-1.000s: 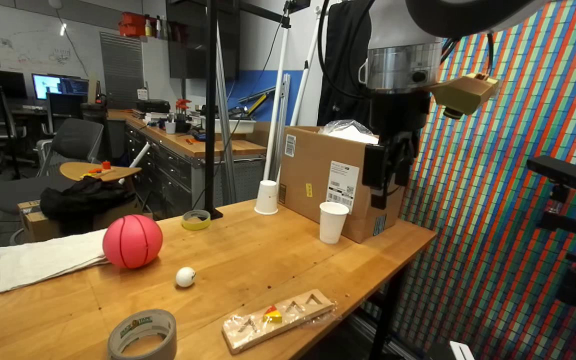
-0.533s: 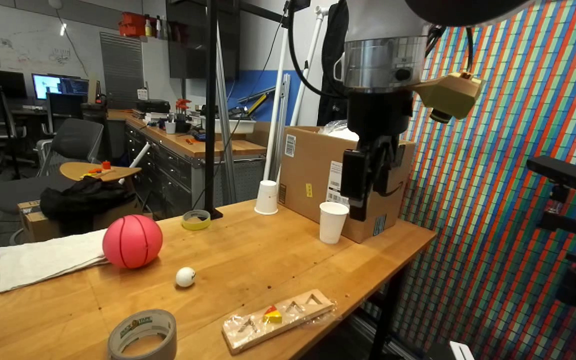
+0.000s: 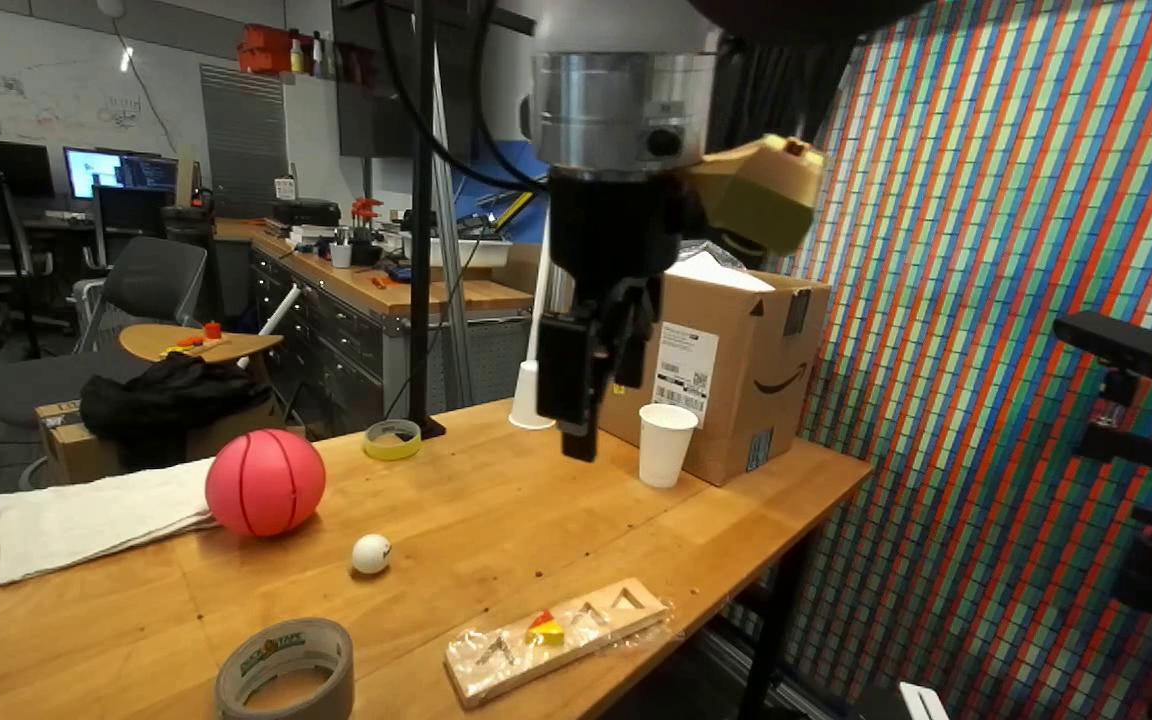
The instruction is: Put the white ball in the cup then put the ball over the masking tape
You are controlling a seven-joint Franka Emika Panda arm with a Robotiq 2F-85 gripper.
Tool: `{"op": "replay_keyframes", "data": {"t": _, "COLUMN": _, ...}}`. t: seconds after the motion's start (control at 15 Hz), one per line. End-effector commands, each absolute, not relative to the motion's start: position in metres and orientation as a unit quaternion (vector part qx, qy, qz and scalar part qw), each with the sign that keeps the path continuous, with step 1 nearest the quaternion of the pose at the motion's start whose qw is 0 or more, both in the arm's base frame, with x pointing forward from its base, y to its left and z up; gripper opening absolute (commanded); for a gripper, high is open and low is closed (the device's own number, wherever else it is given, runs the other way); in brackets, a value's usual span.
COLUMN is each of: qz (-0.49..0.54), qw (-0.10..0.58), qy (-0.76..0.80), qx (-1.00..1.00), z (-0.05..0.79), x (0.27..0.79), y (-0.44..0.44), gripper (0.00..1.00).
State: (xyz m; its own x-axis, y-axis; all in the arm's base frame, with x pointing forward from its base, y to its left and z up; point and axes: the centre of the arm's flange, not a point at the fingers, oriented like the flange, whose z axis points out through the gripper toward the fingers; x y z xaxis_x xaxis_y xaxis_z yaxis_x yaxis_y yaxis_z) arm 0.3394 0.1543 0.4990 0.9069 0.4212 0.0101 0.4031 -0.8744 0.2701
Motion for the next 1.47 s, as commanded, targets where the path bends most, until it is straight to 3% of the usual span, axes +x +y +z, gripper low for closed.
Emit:
{"op": "replay_keyframes", "data": {"t": 0.0, "qz": 0.056, "qw": 0.147, "qy": 0.281, "qx": 0.947, "z": 0.525, "x": 0.411, "y": 0.207, "gripper": 1.00}}
{"op": "replay_keyframes", "data": {"t": 0.67, "qz": 0.048, "qw": 0.159, "qy": 0.389, "qx": 0.906, "z": 0.488, "x": 0.545, "y": 0.264, "gripper": 1.00}}
{"op": "replay_keyframes", "data": {"t": 1.4, "qz": -0.003, "qw": 0.126, "qy": 0.397, "qx": 0.909, "z": 0.382, "x": 0.566, "y": 0.241, "gripper": 1.00}}
